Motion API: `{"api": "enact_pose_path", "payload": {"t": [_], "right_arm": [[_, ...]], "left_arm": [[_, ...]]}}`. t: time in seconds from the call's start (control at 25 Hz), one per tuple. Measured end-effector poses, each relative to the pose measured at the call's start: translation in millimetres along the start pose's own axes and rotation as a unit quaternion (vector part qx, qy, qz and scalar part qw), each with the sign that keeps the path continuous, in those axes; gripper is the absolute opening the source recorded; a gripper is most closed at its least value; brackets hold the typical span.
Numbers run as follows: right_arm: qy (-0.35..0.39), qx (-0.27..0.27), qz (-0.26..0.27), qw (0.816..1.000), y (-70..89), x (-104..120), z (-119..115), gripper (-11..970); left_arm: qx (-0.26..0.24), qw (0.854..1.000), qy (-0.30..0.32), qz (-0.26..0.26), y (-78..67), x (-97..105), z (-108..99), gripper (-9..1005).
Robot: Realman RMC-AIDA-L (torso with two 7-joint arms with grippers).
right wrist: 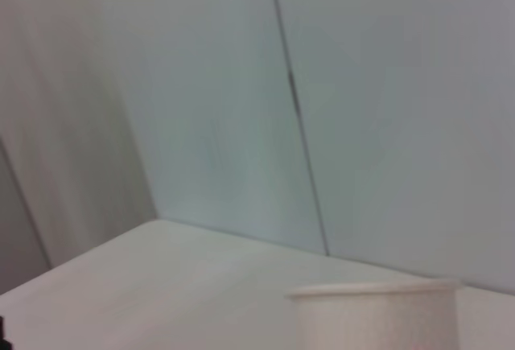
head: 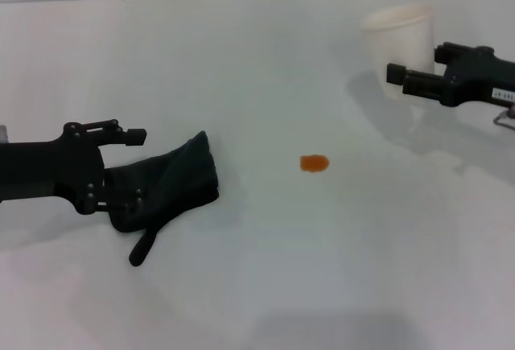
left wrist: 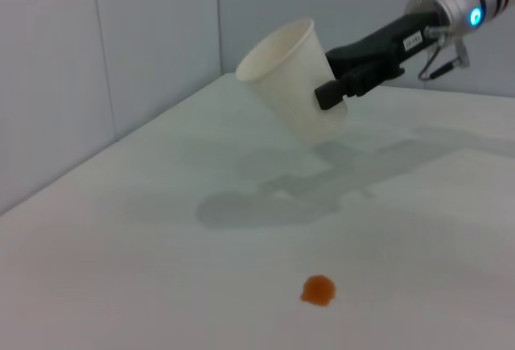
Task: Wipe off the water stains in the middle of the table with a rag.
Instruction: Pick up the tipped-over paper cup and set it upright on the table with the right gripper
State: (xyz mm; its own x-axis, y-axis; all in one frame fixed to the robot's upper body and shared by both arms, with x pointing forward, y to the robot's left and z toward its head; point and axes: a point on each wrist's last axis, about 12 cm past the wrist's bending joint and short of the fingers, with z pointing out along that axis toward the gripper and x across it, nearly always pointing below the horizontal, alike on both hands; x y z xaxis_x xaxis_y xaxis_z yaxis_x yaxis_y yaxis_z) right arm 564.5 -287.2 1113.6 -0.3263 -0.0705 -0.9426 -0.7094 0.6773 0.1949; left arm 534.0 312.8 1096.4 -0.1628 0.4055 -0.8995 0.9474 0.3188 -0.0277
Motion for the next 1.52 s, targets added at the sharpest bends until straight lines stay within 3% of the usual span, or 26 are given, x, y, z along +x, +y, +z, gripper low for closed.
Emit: {"api": "enact_pose_path", "payload": {"t": [0.28,0.6,1.52], "right_arm": [[-0.033,0.025,-0.007,0.999,-6.4,33.8,-2.2,691],[-0.052,0.016,-0.041,0.998,6.2,61.7,0.6,691],[-0.018,0.001,-0.034,0.999,26.2,105.4,-2.7,692]], "left_arm": [[0.0,1.0,-0.001,-0.001,0.0,0.0,1.3,806],[0.0,1.0,0.0,-0.002,1.1,-1.5,3.5,804],[0.006,1.0,-0.004,-0.002,-4.0,0.6,9.8,798]]}}
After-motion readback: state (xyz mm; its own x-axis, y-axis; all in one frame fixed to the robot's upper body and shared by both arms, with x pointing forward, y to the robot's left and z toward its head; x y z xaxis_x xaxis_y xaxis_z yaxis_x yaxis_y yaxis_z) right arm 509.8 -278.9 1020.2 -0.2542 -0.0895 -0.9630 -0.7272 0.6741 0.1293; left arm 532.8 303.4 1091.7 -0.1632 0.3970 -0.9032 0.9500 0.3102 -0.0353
